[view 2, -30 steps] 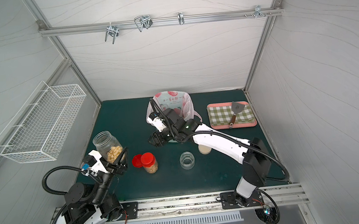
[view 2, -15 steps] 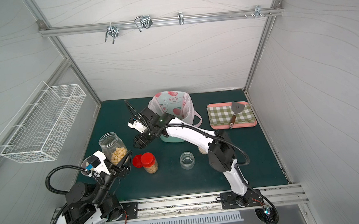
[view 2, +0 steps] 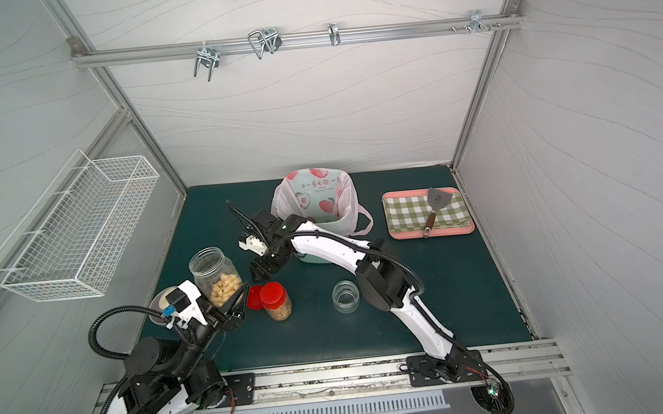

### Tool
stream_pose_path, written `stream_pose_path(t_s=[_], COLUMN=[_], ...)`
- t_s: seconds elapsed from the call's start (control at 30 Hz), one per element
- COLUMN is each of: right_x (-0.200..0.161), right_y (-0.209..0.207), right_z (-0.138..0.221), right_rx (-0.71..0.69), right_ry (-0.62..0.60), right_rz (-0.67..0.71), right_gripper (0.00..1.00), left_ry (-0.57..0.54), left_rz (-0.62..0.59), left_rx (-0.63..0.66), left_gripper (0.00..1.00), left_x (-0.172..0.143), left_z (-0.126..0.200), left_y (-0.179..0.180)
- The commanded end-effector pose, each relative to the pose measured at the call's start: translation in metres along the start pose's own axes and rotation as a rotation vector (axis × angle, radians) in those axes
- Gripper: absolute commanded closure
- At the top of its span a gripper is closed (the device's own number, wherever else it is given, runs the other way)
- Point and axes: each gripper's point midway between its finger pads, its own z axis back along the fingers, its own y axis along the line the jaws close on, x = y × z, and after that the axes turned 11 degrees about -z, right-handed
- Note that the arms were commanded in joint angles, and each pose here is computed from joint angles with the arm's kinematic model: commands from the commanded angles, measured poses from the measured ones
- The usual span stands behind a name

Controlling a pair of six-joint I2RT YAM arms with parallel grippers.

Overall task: Empty moldy peanuts from jars
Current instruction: Pick up the lid from the center of the board.

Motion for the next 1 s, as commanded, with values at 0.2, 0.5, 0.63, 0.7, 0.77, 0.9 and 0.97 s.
stream_pose_path(t_s=[0.2,0.5,0.63,0.7,0.77,0.9,0.97], right_x=[-0.010,-0.015,-0.020,-0.022,-0.023,-0.022,-0.021], right_y=[-0.006,-0.012,-0.018,-0.020,-0.023,-0.025,-0.027], right_z=[-0.027,-0.053,-0.061,-0.066,-0.069,-0.072,-0.073], right_rx=[-0.017,-0.022,-0.033,-0.042,-0.049,-0.070,-0.078], right_ry=[0.065,0.098,0.113,0.120,0.122,0.118,0.114], right_rz=[0.024,0.023,0.020,0.017,0.015,0.017,0.017], right_gripper=[0.35,0.39,0.41,0.42,0.44,0.48,0.50], left_ry=[-0.077,-0.073,-0.076,-0.074,-0.075,-0.076,-0.075], left_rz=[0.008,-0.001,-0.001,-0.002,-0.002,-0.003,-0.003], left_rx=[0.000,0.007,0.009,0.009,0.009,0.010,0.009], left_gripper=[0.74,0.74,0.74,0.74,0.74,0.74,0.74], left_x=[0.021,0.022,0.021,0.021,0.021,0.022,0.022], left_z=[0.001,0.004,0.004,0.004,0.004,0.004,0.004], left_y=[0.001,0.003,0.004,0.004,0.003,0.004,0.004])
